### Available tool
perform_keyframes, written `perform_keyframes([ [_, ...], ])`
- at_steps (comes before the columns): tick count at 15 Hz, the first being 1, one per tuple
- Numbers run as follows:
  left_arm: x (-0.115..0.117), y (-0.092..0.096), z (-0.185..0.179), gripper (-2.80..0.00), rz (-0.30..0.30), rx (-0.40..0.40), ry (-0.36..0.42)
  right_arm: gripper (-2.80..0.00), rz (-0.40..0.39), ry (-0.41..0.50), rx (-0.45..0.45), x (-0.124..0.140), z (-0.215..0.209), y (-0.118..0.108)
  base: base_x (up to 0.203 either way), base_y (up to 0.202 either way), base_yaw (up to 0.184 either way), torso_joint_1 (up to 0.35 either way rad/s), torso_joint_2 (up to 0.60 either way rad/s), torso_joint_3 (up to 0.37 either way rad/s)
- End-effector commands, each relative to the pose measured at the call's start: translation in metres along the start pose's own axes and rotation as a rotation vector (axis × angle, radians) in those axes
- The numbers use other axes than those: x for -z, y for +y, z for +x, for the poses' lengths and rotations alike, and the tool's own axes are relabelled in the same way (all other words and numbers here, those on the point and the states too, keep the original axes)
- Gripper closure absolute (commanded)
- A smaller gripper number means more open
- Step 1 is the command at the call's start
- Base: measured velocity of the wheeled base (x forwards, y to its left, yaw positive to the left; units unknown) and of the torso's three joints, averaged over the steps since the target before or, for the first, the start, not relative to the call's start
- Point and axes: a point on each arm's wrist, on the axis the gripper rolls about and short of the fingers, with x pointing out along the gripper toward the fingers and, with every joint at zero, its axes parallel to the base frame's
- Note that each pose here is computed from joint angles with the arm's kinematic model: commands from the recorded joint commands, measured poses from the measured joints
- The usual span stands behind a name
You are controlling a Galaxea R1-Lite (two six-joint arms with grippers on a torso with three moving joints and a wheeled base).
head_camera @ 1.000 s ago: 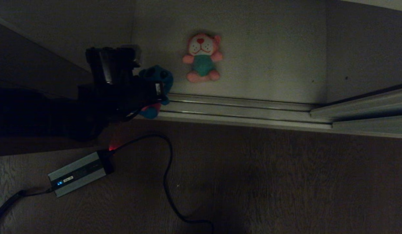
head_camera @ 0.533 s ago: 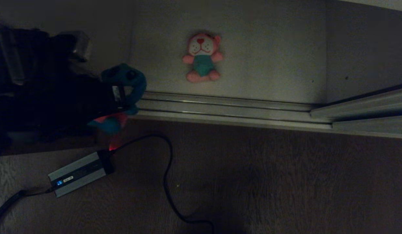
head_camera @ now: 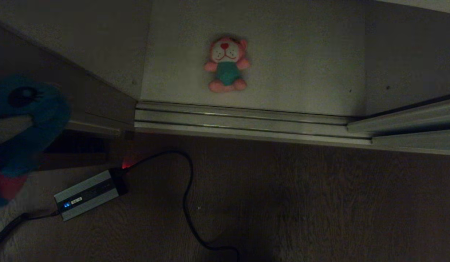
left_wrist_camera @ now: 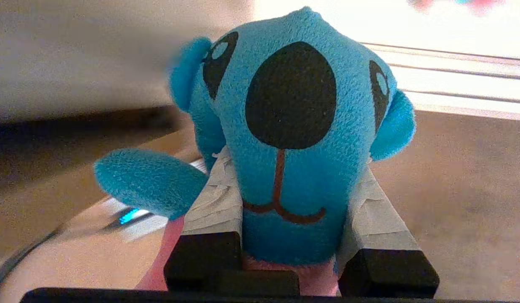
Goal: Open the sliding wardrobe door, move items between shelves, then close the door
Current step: Place the blue doll on the higher shelf
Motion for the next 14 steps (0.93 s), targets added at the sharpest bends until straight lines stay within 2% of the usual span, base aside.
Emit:
perform_keyframes([
  [1,0.012,0.017,-0.059,0.0,-0.025,-0.087,-0.116,0.0,-0.001,0.003,-0.001,0.001,0.0,0.0,0.0,0.0,0.0,0.0,0.0,0.0],
  [3,0.031,0.019,-0.089,0.0,-0.021,-0.054,-0.157,0.0,-0.001,0.003,-0.001,0.001,0.0,0.0,0.0,0.0,0.0,0.0,0.0,0.0],
  [6,0.065,0.016,-0.125,0.0,0.012,0.002,-0.166,0.0,-0.001,0.003,-0.001,0.001,0.0,0.0,0.0,0.0,0.0,0.0,0.0,0.0],
  [8,0.096,0.014,-0.13,0.0,0.039,0.005,-0.126,0.0,-0.001,0.002,-0.001,0.001,0.0,0.0,0.0,0.0,0.0,0.0,0.0,0.0],
  [10,0.112,0.015,-0.125,0.0,0.032,-0.064,-0.085,0.0,-0.001,0.002,-0.001,0.001,0.0,0.0,0.0,0.0,0.0,0.0,0.0,0.0],
  [12,0.132,0.016,-0.128,0.0,0.045,-0.069,-0.113,0.0,-0.001,0.002,-0.001,0.001,0.0,0.0,0.0,0.0,0.0,0.0,0.0,0.0],
  [13,0.146,0.016,-0.133,0.0,0.067,-0.061,-0.15,0.0,-0.001,0.003,-0.001,0.001,0.0,0.0,0.0,0.0,0.0,0.0,0.0,0.0],
  [14,0.165,0.017,-0.128,0.0,0.097,-0.058,-0.149,0.0,-0.001,0.002,-0.001,0.001,0.0,0.0,0.0,0.0,0.0,0.0,0.0,0.0],
])
